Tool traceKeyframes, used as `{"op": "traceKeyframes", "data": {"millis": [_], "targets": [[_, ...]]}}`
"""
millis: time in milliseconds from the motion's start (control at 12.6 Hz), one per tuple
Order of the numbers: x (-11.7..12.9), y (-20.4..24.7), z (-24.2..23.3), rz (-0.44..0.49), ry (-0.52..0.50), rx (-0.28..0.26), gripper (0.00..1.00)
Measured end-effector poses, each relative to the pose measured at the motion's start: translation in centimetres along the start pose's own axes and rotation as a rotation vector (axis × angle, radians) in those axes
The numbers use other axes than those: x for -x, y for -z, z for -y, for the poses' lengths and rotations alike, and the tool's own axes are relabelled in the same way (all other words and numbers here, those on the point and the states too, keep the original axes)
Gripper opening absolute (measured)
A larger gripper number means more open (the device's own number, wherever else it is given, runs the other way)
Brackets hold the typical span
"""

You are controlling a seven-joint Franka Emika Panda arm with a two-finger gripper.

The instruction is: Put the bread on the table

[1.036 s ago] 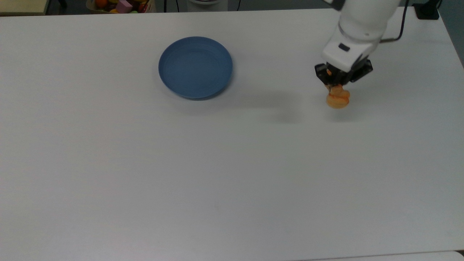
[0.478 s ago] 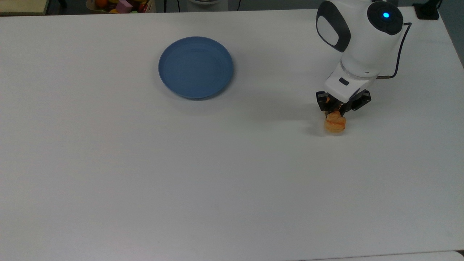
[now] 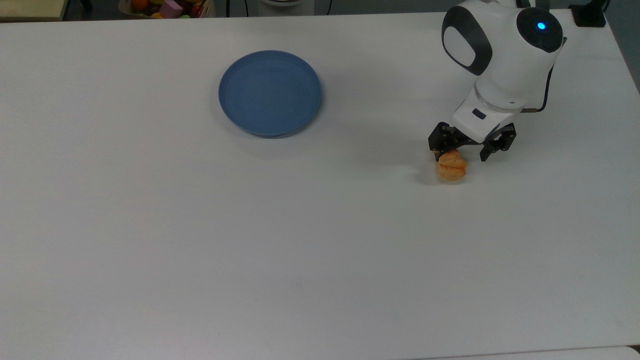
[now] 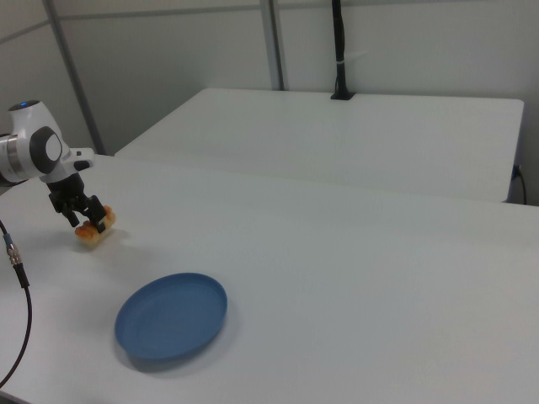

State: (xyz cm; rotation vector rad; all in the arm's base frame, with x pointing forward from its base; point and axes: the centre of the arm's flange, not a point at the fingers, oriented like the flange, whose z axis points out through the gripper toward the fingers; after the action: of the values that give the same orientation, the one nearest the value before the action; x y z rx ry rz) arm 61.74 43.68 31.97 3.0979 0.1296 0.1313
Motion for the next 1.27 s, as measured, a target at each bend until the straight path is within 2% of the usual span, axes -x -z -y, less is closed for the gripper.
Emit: {"op": "traceKeyframes", "data": {"millis": [797,1116,1275], "targets": [[0.1,-0.5,0.2,0.004,-0.012,0.002,1.00],[-1.4,4.3,-3.1,-0.050,0.000,-0.013,1.00],[-1.8,9.3,-8.2,-0.069,-0.034,-0.035,1.00]]}}
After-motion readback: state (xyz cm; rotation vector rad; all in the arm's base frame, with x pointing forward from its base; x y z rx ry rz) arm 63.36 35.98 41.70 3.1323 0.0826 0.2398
